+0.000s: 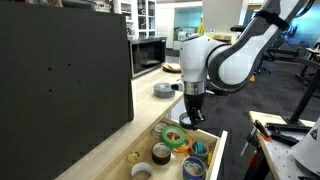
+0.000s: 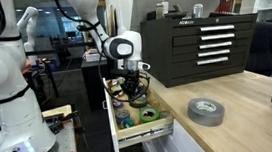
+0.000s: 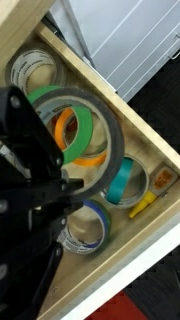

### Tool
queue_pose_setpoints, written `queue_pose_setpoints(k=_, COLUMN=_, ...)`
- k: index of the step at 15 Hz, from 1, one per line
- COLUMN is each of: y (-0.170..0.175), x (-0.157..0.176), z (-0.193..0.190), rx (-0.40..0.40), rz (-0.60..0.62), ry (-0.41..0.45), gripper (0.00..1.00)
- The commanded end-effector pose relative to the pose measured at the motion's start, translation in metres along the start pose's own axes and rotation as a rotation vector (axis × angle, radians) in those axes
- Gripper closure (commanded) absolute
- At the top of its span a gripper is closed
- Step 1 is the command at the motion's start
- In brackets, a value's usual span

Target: Pick the black masking tape and put it in the drawer

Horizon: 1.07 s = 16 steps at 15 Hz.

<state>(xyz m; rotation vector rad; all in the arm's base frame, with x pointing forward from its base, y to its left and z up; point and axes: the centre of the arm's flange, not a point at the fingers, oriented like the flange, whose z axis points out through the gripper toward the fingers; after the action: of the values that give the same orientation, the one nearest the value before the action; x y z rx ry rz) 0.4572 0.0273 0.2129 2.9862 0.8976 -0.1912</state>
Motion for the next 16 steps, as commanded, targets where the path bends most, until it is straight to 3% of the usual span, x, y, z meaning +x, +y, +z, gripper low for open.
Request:
queue_pose_setpoints(k=1, y=0.004, x=0.016, z=0.028, rx=0.015, rz=0.031, ry=0.021, gripper=0.96)
queue_pose_setpoints(k=8, y=0.01, x=0.041, z=0.069, rx=0.043, rz=0.018, ry=0.018, gripper=0.96)
queue_pose_setpoints(k=9, y=0.01, x=0.043, z=0.071, rx=0.047, rz=0.015, ry=0.012, gripper=0.63)
queue_pose_setpoints(k=10, y=0.01, x=0.043, z=0.07, rx=0.048, rz=0.01, ry=0.012, gripper=0.62)
queue_pose_setpoints(k=16, y=0.016, x=0.044, z=0.033, rx=0.021, rz=0.018, ry=0.062, gripper=0.25)
